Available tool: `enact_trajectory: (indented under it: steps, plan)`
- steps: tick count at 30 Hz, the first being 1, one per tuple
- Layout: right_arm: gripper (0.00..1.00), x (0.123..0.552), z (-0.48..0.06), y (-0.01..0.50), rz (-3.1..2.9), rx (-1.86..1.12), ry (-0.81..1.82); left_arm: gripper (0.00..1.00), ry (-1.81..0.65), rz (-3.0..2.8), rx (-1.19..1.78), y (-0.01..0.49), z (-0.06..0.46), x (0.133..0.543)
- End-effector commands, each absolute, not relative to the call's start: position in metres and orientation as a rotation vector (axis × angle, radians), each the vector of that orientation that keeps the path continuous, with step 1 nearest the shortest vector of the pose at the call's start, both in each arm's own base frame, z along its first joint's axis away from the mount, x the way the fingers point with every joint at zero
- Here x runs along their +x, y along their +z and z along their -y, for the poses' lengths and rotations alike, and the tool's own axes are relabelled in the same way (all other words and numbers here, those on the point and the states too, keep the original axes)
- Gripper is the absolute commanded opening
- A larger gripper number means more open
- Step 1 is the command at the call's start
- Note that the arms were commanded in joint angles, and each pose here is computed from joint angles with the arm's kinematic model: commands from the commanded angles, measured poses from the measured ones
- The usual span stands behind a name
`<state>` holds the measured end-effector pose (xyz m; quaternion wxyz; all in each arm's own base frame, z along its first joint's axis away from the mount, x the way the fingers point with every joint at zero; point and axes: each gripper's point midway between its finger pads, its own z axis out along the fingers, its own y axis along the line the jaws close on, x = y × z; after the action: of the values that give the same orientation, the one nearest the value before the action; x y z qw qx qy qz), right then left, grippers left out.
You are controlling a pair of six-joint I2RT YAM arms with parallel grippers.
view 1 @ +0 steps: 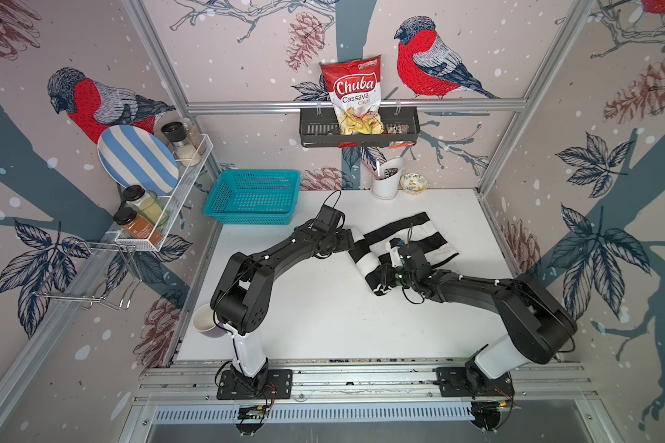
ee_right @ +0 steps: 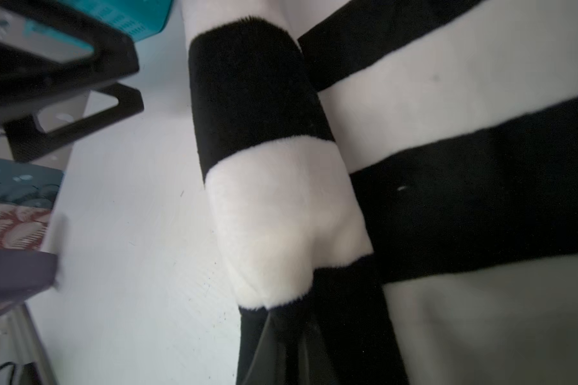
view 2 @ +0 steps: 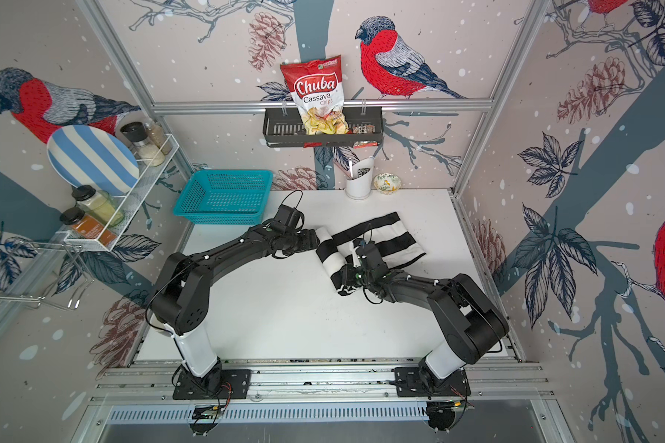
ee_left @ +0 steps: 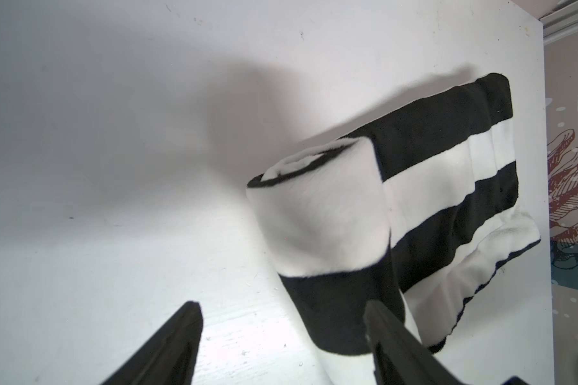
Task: Roll up the pillowcase
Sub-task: Roll the pillowcase at the center of the board.
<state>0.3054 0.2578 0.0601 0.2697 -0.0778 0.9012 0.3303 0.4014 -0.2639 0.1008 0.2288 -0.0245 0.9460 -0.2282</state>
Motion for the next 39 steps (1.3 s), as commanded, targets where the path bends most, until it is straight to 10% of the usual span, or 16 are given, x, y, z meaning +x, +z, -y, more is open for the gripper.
enact_trajectory:
  steps: [1,8,12,17,28,34,39]
  plan:
    - [0.00,0.304,-0.257,0.064,-2.442,-0.147,1.165,0.79,-0.703,-2.608,-0.033,0.097,0.286,0.399]
    - [0.05,0.320,-0.225,0.042,-2.493,0.023,1.281,0.77,-0.731,-2.662,-0.015,0.068,0.317,0.406]
    - [0.46,0.330,-0.213,0.045,-2.512,-0.008,1.130,0.73,-0.706,-2.705,-0.021,0.049,0.321,0.409]
    - [0.70,0.348,-0.182,0.065,-2.499,-0.050,0.626,0.71,-0.698,-2.722,-0.023,0.041,0.322,0.408]
    - [0.83,0.308,-0.246,0.087,-2.213,-0.644,-0.189,0.70,-0.697,-2.725,-0.009,0.041,0.321,0.407]
    - [0.73,0.305,-0.257,0.053,-2.204,-0.770,-0.368,0.70,-0.696,-2.725,-0.002,0.042,0.321,0.404]
    - [0.12,0.302,-0.260,0.028,-2.259,-0.826,-0.412,0.70,-0.685,-2.712,-0.009,0.049,0.313,0.403]
